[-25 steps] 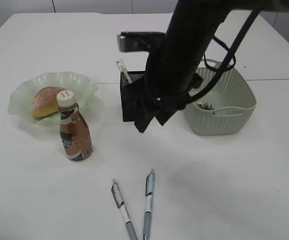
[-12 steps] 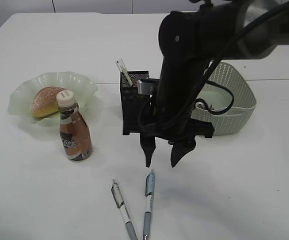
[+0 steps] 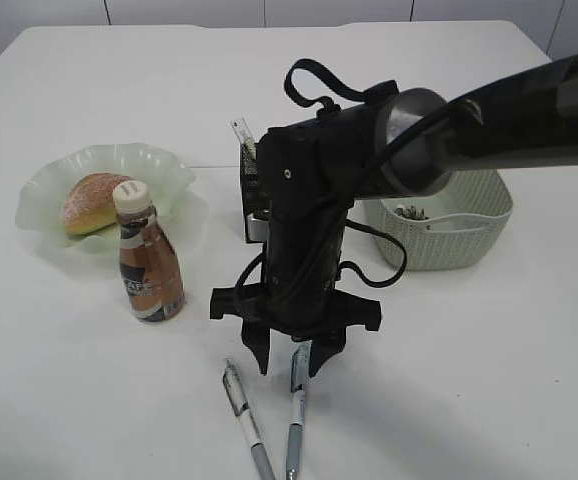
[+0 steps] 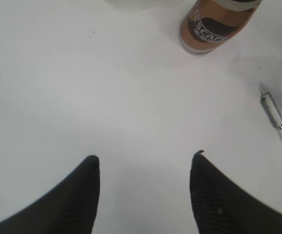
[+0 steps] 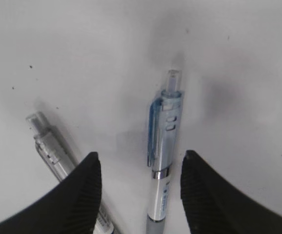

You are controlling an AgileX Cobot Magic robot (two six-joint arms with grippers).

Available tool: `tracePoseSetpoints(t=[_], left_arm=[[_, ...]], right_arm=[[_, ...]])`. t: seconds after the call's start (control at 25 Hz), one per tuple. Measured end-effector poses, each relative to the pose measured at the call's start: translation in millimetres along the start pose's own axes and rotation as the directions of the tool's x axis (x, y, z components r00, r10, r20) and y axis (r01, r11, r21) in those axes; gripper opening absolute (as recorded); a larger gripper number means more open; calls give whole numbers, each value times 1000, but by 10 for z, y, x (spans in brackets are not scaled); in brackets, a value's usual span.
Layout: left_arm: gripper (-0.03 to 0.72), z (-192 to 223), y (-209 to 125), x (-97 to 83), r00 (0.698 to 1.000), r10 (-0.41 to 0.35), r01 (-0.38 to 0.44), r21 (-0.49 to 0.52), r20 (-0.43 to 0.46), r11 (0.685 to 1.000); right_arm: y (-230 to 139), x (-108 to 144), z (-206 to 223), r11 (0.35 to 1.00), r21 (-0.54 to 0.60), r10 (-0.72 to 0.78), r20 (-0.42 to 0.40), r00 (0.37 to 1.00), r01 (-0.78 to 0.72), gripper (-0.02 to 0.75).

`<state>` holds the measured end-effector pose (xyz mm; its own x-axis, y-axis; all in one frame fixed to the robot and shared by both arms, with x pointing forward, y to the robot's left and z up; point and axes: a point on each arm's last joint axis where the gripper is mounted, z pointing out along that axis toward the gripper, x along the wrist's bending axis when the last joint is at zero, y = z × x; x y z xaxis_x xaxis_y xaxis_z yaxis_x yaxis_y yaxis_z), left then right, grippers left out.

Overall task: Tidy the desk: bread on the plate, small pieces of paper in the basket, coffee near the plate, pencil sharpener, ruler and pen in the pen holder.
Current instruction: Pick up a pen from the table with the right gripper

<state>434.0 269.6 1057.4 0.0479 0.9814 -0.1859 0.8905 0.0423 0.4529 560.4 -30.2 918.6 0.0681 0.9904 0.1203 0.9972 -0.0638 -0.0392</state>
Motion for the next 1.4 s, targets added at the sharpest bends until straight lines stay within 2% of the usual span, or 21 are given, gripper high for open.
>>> tracePoseSetpoints(t=[0.4, 0.8, 0.88, 1.12, 1.4], left_arm=[[433, 0, 7, -7, 1000, -6, 6, -8, 8, 1000], [433, 0, 7, -7, 1000, -6, 6, -8, 8, 1000], [433, 0, 7, -7, 1000, -6, 6, -8, 8, 1000], [433, 0, 7, -8, 1000, -7, 7, -8, 8, 1000], [433, 0, 7, -8, 1000, -7, 7, -8, 8, 1000]], right_arm=[[46, -37, 62, 999, -34, -29, 45, 999, 30, 386], [56, -69, 255, 1000, 1, -30, 86, 996, 30, 385], [58, -68, 257, 1000, 2, -30, 87, 996, 30, 357], [53, -60, 275, 1000, 14, -24, 81, 996, 23, 167], [57, -51, 276, 997, 20, -78, 77, 994, 76, 99]])
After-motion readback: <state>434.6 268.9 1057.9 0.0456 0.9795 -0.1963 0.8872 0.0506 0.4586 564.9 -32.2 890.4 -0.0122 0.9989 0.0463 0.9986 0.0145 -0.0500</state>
